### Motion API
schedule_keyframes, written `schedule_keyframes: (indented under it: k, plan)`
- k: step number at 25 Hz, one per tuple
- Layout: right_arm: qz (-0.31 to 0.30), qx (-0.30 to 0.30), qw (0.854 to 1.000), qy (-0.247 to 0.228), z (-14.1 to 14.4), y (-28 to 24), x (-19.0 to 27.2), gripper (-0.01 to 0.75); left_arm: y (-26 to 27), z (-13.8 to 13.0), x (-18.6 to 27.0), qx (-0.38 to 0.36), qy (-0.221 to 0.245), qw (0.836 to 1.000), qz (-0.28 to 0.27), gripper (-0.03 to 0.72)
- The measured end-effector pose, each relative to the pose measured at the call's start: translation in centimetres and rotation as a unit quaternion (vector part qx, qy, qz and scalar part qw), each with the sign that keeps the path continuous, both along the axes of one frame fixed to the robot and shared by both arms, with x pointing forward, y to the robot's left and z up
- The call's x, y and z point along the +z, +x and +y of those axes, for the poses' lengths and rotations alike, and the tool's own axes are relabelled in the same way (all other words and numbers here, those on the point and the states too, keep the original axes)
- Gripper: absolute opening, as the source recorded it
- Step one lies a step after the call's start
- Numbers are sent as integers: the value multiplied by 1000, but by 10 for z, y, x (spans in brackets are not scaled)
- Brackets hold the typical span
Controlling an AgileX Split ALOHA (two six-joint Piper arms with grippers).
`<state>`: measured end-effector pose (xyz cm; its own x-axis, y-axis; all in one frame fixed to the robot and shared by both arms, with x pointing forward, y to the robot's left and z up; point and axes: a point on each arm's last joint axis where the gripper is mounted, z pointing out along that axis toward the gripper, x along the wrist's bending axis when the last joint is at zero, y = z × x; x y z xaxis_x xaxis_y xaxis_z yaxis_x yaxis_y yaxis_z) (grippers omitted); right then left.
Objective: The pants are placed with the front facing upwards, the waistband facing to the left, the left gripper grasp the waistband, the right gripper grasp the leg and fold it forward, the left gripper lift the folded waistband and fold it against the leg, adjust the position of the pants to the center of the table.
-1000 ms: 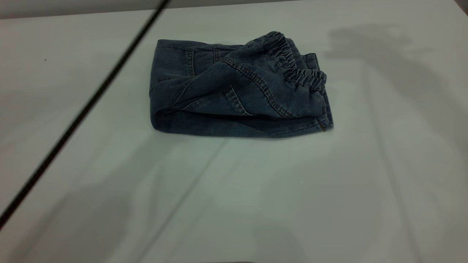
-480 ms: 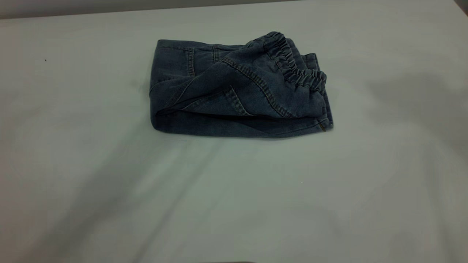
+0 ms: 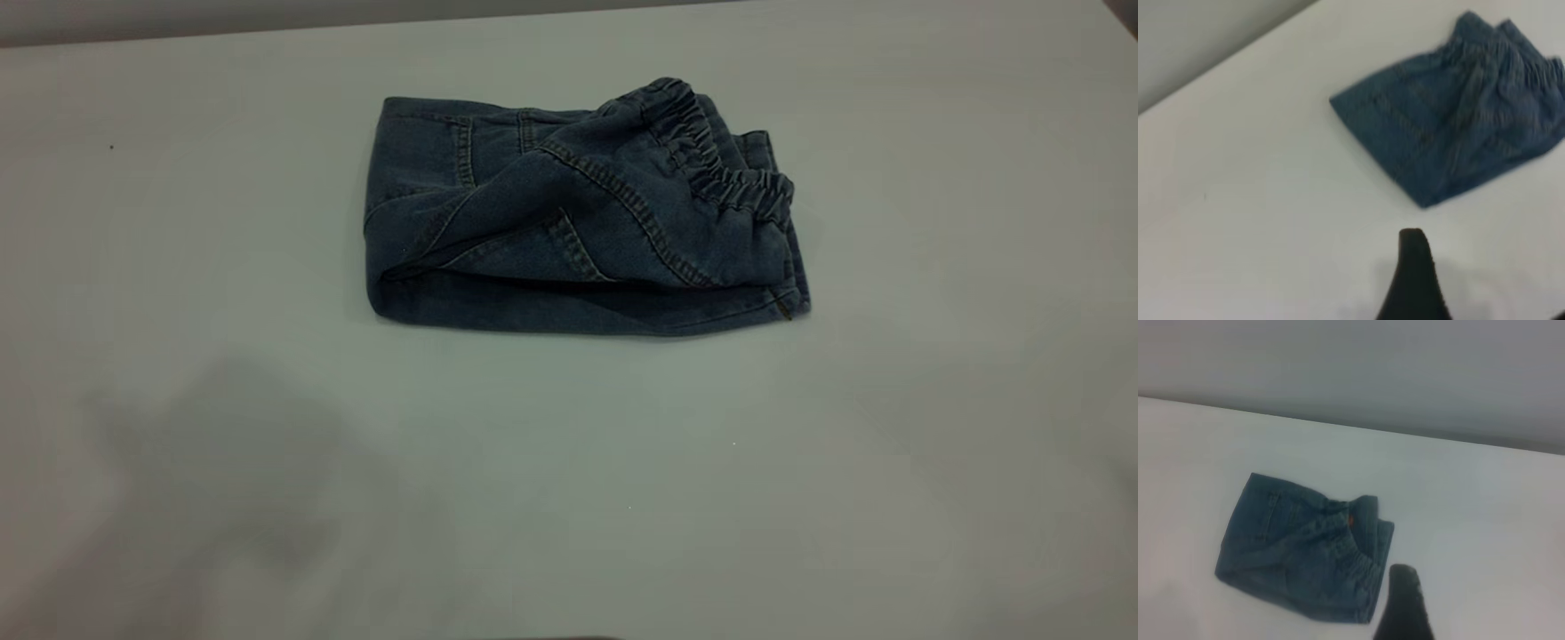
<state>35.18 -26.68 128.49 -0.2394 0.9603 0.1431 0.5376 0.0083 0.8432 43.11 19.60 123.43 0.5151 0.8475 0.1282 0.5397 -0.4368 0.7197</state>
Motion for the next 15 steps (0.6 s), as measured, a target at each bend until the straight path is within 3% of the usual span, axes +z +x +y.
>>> schedule_keyframes:
  k: [8, 15]
  plan:
    - [-46, 6, 999, -4, -15, -90, -40, 465, -73, 43, -14, 0, -17, 999, -30, 496]
    - [-20, 31, 999, 2, -15, -122, -108, 465, -124, 74, -41, 0, -32, 998, -53, 496]
